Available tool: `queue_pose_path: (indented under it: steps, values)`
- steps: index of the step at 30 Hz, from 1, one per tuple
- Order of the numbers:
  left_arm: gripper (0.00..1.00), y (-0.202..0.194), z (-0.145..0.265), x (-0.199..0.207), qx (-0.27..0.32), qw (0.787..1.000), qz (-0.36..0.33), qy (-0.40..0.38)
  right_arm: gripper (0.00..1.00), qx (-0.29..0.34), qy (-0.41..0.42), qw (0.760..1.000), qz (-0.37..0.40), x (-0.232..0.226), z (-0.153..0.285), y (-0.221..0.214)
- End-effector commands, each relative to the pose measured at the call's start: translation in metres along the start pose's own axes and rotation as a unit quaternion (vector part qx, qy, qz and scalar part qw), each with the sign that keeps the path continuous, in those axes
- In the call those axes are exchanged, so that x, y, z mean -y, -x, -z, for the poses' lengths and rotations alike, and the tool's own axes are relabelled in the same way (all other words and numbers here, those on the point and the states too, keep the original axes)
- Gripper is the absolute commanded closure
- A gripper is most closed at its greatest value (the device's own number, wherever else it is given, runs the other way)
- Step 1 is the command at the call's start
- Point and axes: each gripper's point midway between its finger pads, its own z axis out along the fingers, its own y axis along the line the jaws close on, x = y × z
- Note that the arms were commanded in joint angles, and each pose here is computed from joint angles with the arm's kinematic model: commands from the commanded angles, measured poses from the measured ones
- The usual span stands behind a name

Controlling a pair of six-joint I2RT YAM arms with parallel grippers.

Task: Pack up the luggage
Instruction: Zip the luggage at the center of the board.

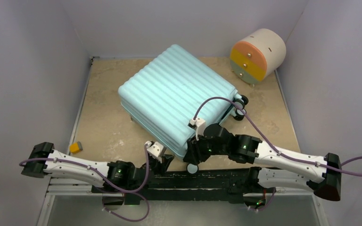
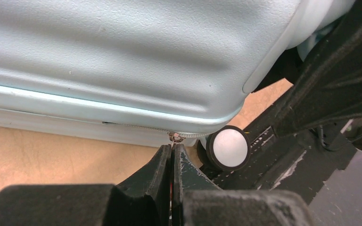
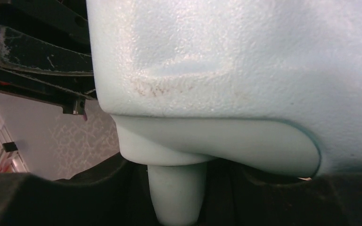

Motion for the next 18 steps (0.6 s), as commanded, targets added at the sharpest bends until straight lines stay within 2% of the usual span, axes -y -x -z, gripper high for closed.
queue_pose_path:
  steps: [1,7,12,14,16,18]
  values:
    - [1.00,-0.005,0.002,-0.026,0.012,0.999,-0.016,0.047,0.54,0.120,0.006,0.993,-0.011,-0.021,-0.015,0.063]
    - [1.00,0.012,0.005,-0.049,0.055,0.992,-0.010,0.110,0.64,0.174,-0.024,0.984,-0.003,-0.025,-0.033,0.108]
    - [1.00,0.028,0.018,-0.085,0.102,0.977,0.016,0.188,0.63,0.189,-0.028,0.982,0.007,-0.036,-0.060,0.138]
    - [1.00,0.028,0.024,-0.098,0.113,0.971,0.029,0.208,0.53,0.184,-0.028,0.982,0.018,-0.040,-0.070,0.144]
    - [1.00,0.029,0.029,-0.107,0.116,0.968,0.036,0.221,0.34,0.177,-0.027,0.983,0.028,-0.042,-0.070,0.145]
    - [1.00,0.028,0.032,-0.112,0.112,0.967,0.027,0.227,0.24,0.178,-0.025,0.983,0.042,-0.042,-0.060,0.143]
